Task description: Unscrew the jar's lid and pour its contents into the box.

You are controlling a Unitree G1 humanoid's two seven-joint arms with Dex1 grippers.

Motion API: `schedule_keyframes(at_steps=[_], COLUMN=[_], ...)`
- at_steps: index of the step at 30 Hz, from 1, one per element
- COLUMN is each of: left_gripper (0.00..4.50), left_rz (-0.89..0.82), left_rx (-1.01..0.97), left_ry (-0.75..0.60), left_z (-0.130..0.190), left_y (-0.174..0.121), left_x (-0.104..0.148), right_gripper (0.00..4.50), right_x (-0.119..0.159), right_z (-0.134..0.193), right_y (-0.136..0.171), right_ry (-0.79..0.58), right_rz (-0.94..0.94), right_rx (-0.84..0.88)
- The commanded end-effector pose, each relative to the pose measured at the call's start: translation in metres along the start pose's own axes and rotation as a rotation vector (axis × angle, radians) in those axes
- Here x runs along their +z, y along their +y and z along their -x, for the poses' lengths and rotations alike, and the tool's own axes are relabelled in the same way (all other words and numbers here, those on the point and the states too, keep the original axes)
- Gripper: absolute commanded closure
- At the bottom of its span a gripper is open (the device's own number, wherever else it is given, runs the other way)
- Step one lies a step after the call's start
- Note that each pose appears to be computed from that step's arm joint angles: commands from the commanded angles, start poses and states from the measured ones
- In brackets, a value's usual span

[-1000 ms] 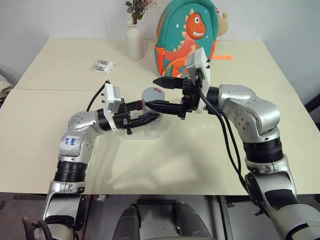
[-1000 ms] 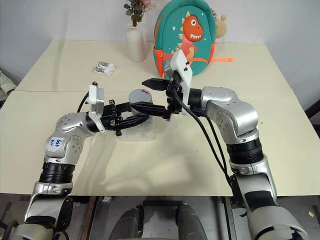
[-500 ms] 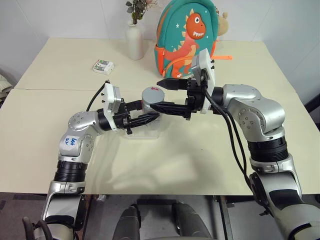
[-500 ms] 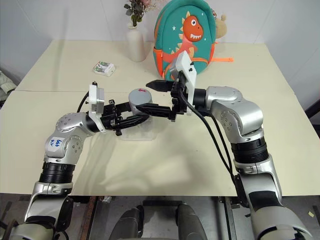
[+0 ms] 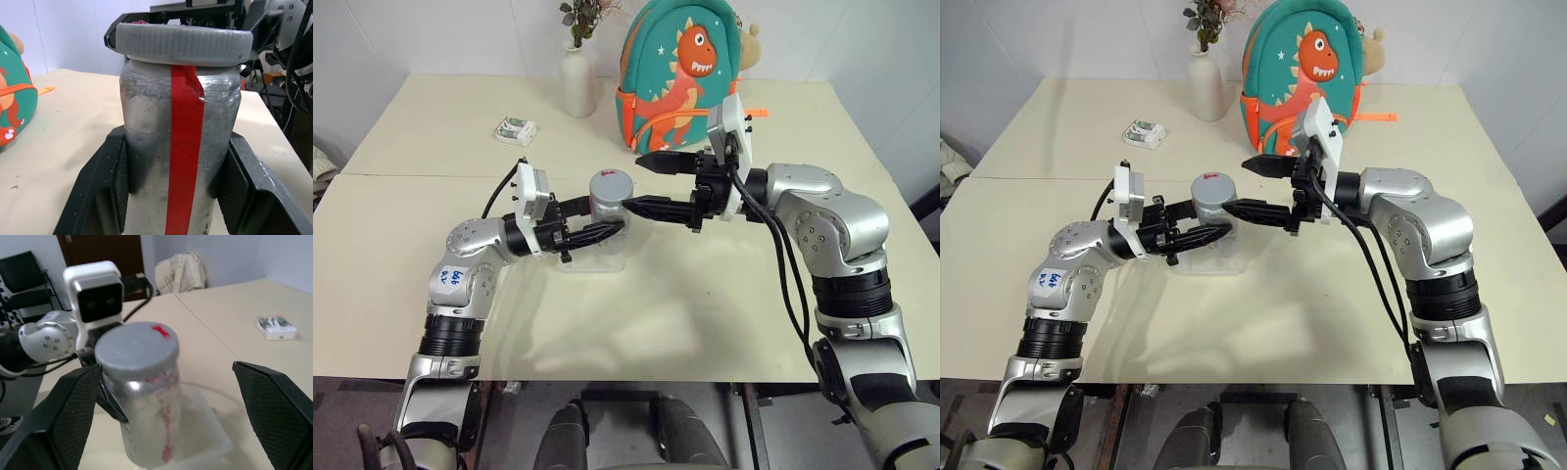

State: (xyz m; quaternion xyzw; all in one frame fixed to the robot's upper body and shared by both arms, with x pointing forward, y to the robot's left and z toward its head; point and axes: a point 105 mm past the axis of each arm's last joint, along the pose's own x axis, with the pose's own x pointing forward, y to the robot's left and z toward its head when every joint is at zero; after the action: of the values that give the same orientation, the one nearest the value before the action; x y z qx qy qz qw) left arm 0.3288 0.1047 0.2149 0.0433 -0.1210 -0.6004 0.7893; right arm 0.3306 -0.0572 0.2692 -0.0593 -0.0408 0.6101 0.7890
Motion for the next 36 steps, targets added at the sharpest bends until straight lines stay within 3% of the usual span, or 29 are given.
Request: schedule_keyframes(at_steps=[1, 18, 22, 29, 36], left_gripper=[2.41, 2.41, 2.41, 2.41, 2.41], left_rz=[-0.054, -0.055, -0.056, -0.053, -0.050], left_rx=[-0.029, -0.018, -0.013, -0.011, -0.021], left_ry=[-0.026, -0.022, -0.018, -0.015, -0.016], left_z=[-0.004, 0.000, 0.001, 0.002, 0.000], left_y=[-0.002, -0.002, -0.001, -0.002, -0.003], left_x=[0.012, 0.012, 0.012, 0.011, 0.012], right_gripper=[0.01, 0.01, 0.01, 0.01, 0.01], right_x=[0.009, 0.000, 0.002, 0.015, 0.019], right_z=[0.009, 0.017, 0.019, 0.002, -0.021], right_y=[-0.002, -0.007, 0.004, 0.031, 0.028], right_ry=[-0.029, -0.002, -0.003, -0.057, -0.076], right_rz=[0.024, -0.002, -0.003, 0.008, 0.027], right_rx=[-0.016, -0.021, 0.030, 0.117, 0.090])
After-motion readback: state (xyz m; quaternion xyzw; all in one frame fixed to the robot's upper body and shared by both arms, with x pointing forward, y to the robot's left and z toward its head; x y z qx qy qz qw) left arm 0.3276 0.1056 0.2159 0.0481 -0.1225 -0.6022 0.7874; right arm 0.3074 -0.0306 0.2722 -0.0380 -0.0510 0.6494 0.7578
